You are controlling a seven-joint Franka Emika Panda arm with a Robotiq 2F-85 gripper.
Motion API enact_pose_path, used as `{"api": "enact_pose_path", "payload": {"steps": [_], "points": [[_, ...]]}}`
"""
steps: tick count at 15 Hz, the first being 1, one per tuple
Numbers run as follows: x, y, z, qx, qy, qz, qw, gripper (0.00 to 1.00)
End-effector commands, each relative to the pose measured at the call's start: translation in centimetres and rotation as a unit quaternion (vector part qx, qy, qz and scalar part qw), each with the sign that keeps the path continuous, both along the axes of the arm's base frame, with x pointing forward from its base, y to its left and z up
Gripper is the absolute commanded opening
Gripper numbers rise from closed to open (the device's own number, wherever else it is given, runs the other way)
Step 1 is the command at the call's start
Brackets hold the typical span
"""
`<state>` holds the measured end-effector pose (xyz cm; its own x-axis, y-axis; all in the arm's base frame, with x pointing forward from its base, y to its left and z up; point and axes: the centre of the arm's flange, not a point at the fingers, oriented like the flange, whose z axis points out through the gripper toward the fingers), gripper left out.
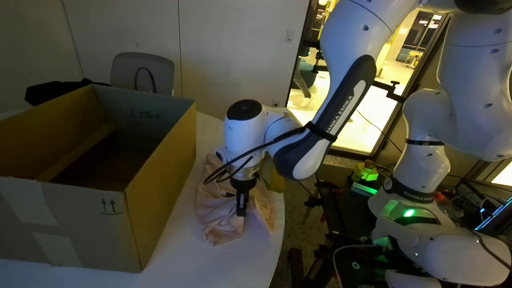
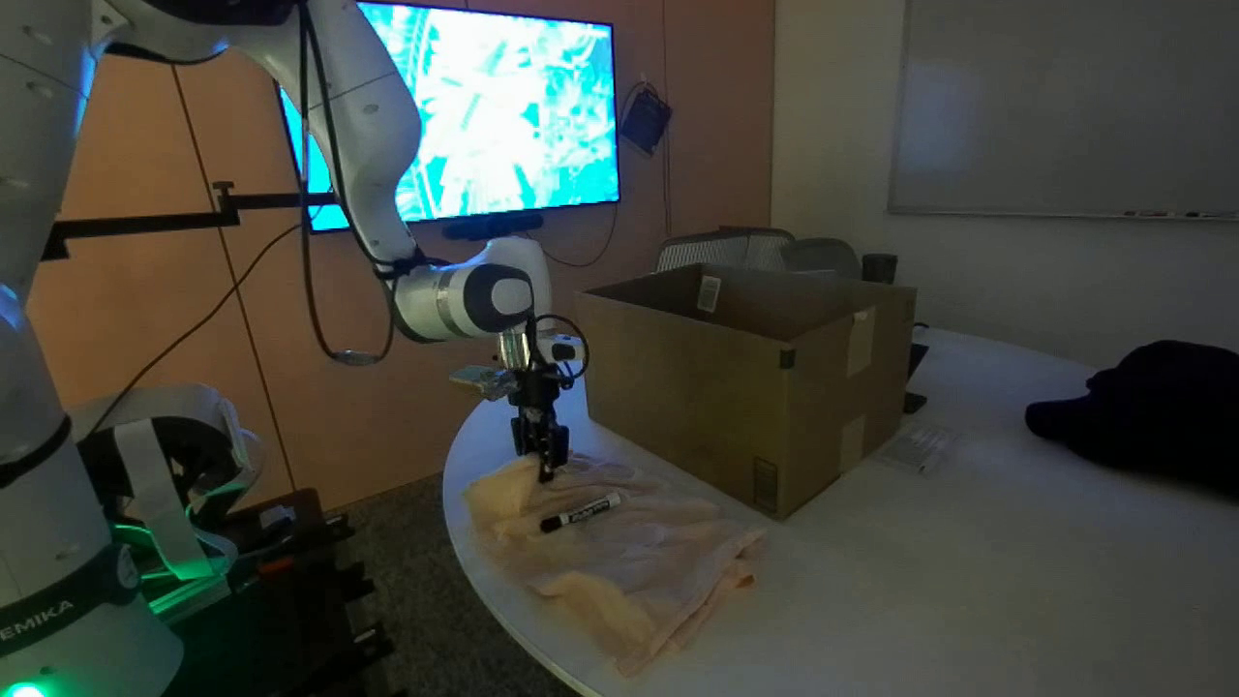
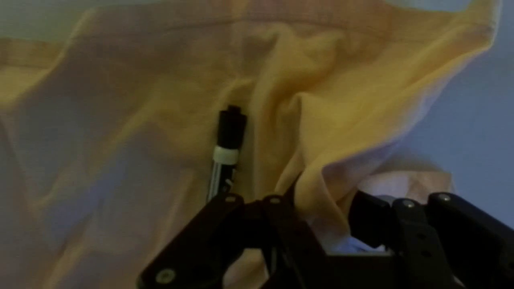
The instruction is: Pick up the marker and wrap it on the cloth, then pick up the cloth and put it in the box
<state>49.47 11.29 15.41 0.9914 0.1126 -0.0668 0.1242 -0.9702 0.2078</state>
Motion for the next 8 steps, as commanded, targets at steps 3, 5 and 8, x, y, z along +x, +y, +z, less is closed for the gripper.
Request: {"api": "enact_pose_path", "payload": {"steps": [3, 5, 8], "points": [[-0.5, -4.8, 4.5, -0.047, -0.07, -0.068, 0.9942, 0.03], [0.9, -7.1, 4.4, -0.061, -0.082, -0.098, 0.9899, 0.04], [2.6, -10.1, 2.4, -0.073, -0.082, -0.141, 0.9839, 0.03]]}}
